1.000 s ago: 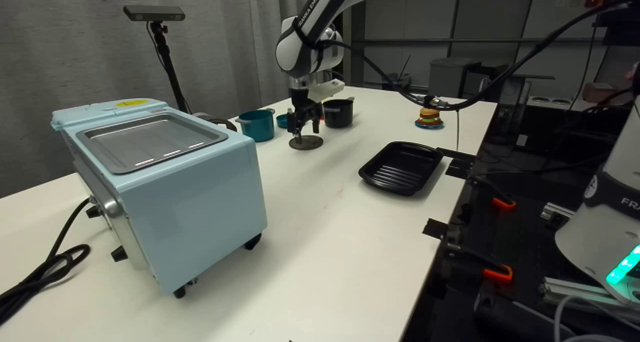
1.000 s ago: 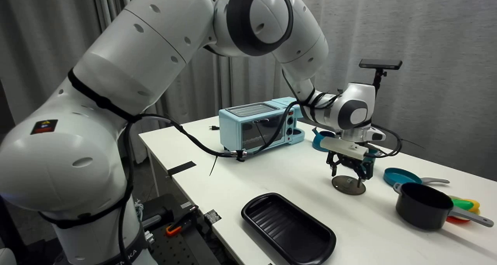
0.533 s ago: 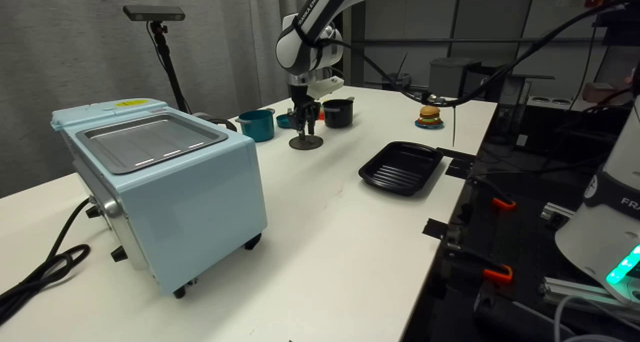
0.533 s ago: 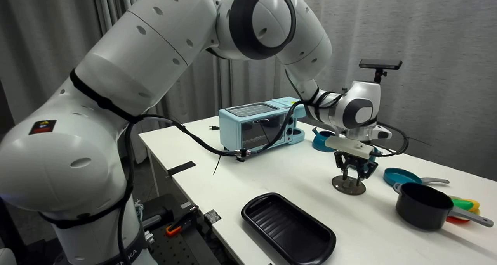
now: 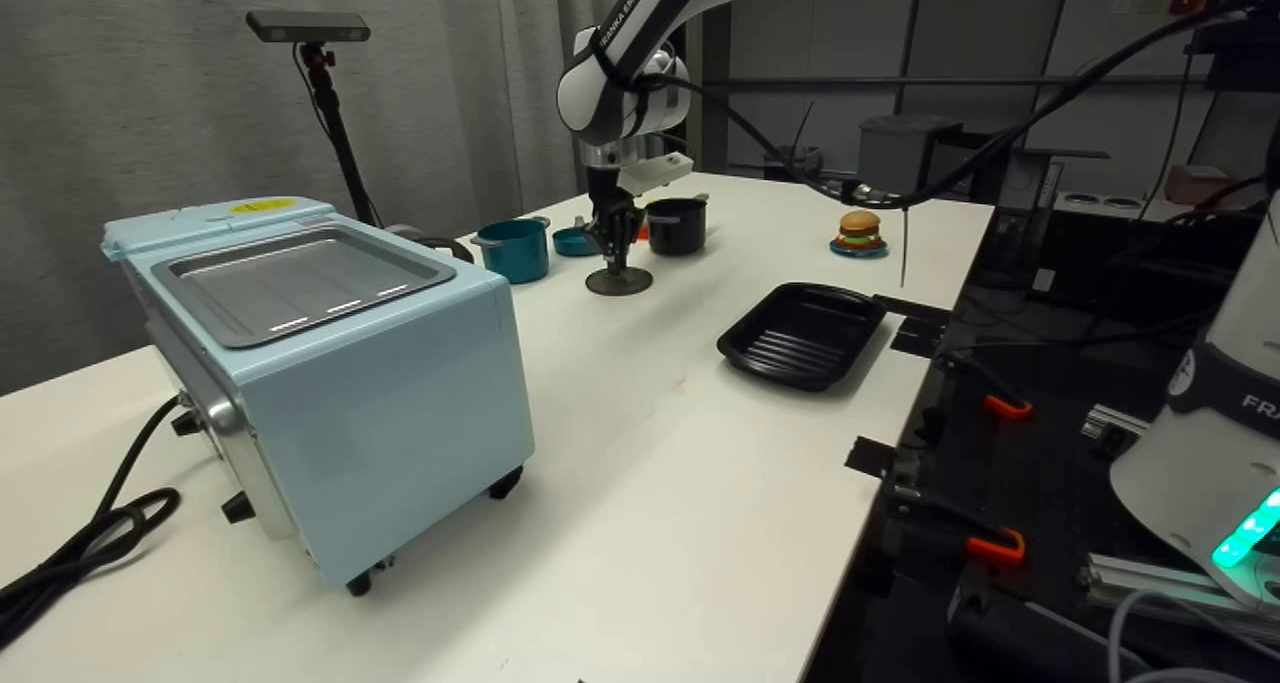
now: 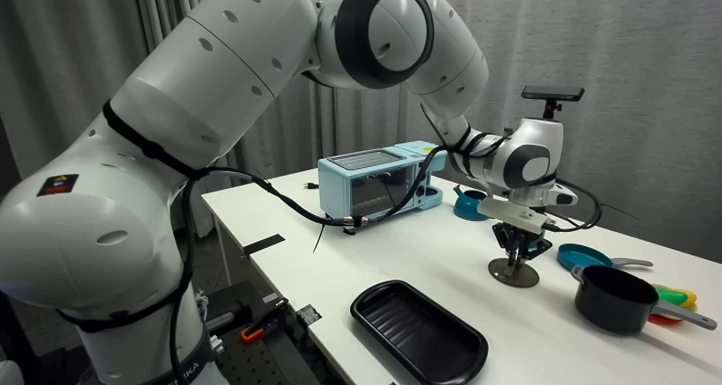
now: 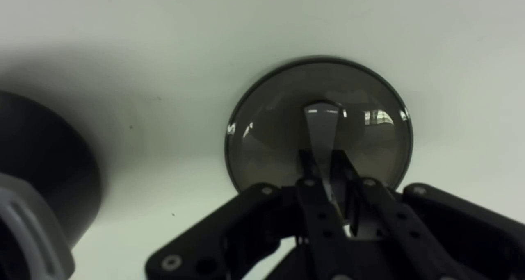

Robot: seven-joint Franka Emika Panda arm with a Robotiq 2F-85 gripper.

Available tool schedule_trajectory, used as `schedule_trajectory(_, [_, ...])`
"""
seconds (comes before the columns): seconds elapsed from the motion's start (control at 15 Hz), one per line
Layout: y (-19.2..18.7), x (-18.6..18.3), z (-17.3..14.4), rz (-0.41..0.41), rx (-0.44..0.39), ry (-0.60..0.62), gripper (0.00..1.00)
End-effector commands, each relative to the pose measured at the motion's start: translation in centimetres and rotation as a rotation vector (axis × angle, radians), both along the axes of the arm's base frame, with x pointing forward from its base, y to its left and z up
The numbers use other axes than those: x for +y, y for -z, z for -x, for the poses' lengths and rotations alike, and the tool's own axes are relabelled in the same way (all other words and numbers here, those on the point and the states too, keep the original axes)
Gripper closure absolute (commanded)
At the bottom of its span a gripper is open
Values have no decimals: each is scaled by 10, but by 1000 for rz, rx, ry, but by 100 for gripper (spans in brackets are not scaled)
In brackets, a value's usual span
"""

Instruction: Place the lid on top of the blue pot

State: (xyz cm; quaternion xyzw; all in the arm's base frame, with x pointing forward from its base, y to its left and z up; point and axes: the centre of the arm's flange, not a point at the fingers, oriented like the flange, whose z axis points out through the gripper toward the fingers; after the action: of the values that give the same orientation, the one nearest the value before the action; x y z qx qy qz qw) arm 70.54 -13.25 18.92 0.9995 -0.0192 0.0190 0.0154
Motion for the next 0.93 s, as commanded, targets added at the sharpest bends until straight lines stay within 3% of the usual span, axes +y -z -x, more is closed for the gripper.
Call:
schedule_trajectory(0.0, [21, 7, 2, -24, 18, 24, 96])
schedule_trajectory(0.53, [-15, 16, 8, 6, -14, 79, 96])
schedule_trajectory(0.87, [-61, -2, -1, 26, -44, 83, 96])
